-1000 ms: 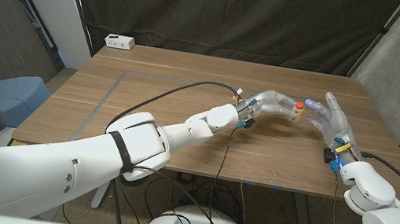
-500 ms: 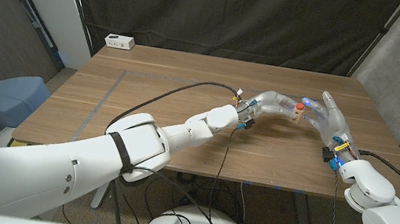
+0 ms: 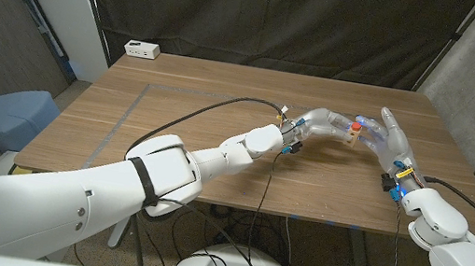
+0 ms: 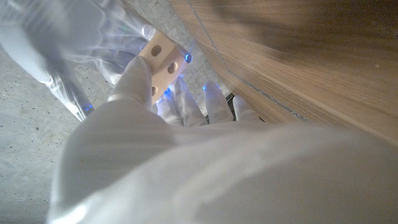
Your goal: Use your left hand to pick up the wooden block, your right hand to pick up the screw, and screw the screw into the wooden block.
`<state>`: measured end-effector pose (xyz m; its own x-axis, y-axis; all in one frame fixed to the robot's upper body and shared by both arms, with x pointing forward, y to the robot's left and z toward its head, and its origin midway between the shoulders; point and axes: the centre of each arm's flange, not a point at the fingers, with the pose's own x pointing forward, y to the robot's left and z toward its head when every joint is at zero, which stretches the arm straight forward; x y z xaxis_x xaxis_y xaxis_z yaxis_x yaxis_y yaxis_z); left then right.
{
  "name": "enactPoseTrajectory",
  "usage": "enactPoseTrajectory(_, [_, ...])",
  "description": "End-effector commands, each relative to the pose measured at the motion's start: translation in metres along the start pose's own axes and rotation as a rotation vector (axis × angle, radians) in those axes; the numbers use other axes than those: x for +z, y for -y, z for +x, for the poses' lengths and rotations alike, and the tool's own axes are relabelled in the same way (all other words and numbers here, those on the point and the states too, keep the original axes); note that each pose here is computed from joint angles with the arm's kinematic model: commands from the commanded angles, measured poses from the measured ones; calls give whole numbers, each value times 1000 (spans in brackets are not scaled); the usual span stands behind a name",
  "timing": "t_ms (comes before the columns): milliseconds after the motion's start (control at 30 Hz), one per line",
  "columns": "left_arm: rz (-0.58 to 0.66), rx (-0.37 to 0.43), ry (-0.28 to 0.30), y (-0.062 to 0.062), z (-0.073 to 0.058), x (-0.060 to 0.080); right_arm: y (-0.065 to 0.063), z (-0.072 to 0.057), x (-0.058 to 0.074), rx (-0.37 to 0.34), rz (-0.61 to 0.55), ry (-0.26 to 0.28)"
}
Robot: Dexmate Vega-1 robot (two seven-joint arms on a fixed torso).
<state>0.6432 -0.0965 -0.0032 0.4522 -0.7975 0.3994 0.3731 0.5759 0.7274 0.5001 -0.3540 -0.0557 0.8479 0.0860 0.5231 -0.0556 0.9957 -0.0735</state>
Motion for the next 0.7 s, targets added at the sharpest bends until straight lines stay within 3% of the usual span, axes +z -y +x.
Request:
enactPoseTrajectory(33, [-1,-1,-5,0,0,-1,-2,2,0,9,-2,-2])
enactPoseTrajectory(700, [-1,-1,-6,-2,0,-1,-4,4,3,6,-8,-3])
